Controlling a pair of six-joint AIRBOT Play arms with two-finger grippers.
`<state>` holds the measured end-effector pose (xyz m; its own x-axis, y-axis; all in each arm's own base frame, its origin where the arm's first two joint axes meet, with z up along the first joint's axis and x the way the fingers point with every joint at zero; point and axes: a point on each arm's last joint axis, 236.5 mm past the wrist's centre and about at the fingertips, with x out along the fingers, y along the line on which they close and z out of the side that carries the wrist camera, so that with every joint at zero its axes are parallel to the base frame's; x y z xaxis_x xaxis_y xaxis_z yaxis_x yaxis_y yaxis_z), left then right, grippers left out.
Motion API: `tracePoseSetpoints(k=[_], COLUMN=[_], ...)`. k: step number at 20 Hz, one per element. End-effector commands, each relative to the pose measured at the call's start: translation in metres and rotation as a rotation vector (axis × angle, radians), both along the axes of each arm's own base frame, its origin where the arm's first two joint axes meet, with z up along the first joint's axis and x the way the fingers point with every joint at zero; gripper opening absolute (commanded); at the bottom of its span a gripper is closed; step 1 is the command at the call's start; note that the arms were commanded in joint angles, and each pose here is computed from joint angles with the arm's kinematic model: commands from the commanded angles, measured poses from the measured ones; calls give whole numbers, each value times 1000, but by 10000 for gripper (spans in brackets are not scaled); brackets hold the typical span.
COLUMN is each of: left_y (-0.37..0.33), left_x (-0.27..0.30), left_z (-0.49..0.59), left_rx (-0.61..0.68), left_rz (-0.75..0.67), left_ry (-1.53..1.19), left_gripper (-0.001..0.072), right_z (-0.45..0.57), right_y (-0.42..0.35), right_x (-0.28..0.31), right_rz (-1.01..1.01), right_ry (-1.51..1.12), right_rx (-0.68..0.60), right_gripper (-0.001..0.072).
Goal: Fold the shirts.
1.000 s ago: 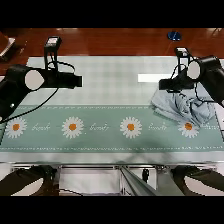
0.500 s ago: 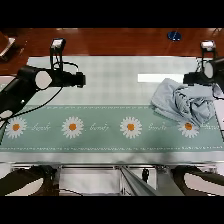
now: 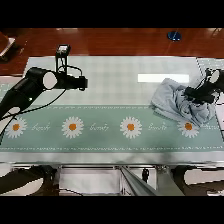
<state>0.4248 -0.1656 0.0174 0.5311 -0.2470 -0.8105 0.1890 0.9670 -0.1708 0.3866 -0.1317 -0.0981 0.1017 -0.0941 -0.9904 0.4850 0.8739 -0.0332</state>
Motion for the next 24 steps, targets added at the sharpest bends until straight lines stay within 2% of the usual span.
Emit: tracePoseSetpoints(k=[1,4,7,9,12,15,18,22,24], left_y=[-2,14,53,66,50,40,45,47,47], left_x=[-2,-13,-25,-43,-88,-135,-163,-172,-166], left_z=[-5,-2,25,49,69,55,32,12,14], left_rx=[-6,70,74,50,-74,-149,-175,-165,-170], left_rz=[1,-70,0,28,17,8,43,49,56], left_ry=[21,68,107,91,38,6,29,67,45], left_gripper=[508,508,508,508,508,508,508,507,507], right_z=[-15,12,89,169,319,456,546,596,574], right_y=[20,51,60,66,91,134,187,250,287], right_x=[-14,2,35,59,72,51,17,-25,-40], right_rz=[33,98,159,186,282,428,571,729,843], right_ry=[73,-31,-271,-486,-843,-1133,-1320,-1442,-1358], right_rx=[99,214,205,180,150,50,45,90,161], right_gripper=[20,25,25,25,25,25,25,25,25])
